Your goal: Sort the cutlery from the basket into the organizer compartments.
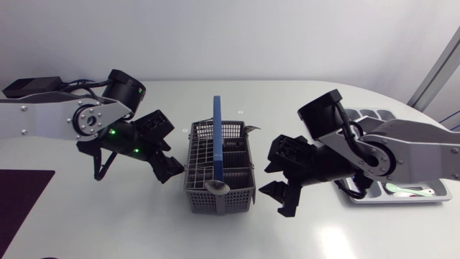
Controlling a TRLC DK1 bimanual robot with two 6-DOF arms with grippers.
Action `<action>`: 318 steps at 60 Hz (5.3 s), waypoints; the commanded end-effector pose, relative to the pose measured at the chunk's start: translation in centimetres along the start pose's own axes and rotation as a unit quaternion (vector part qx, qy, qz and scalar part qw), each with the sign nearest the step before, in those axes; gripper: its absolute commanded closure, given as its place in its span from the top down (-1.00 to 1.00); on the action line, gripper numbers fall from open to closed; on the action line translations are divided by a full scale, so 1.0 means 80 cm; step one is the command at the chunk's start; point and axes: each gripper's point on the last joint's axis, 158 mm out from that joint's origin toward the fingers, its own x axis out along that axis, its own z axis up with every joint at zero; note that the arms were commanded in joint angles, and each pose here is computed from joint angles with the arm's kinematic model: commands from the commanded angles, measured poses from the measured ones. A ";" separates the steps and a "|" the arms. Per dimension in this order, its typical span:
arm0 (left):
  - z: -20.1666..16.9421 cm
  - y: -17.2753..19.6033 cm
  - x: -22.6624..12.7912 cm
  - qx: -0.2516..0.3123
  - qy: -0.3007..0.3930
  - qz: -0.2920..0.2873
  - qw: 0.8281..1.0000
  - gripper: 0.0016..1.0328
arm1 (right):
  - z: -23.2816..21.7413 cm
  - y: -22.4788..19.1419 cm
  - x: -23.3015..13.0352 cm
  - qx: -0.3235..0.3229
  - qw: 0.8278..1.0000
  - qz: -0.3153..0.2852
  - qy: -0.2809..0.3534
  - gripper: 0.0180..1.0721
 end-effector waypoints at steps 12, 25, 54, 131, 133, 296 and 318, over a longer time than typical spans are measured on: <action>0.012 0.041 0.009 -0.018 -0.009 0.020 1.000 0.89 | 0.034 0.025 0.015 -0.010 1.000 0.010 -0.012 0.30; 0.002 0.070 -0.029 -0.045 -0.038 0.040 0.998 0.89 | 0.047 0.038 0.004 -0.029 0.999 -0.001 -0.017 0.35; -0.007 -0.022 -0.127 0.030 -0.127 0.013 0.991 0.90 | 0.119 0.104 -0.062 -0.056 0.990 0.071 -0.110 0.36; -0.019 -0.121 -0.145 0.120 -0.163 -0.050 0.978 0.90 | 0.162 0.133 -0.014 -0.051 0.981 0.161 -0.100 -0.89; -0.019 -0.121 -0.144 0.120 -0.162 -0.051 0.978 0.90 | 0.164 0.132 -0.017 -0.051 0.980 0.160 -0.103 -0.89; -0.010 -0.139 -0.127 0.135 -0.147 -0.067 0.978 0.90 | -0.231 -0.429 -0.161 0.532 0.802 -0.271 0.018 -0.89; -0.012 -0.139 -0.126 0.133 -0.146 -0.068 0.978 0.90 | -0.268 -0.433 -0.123 0.554 0.787 -0.258 0.091 -0.89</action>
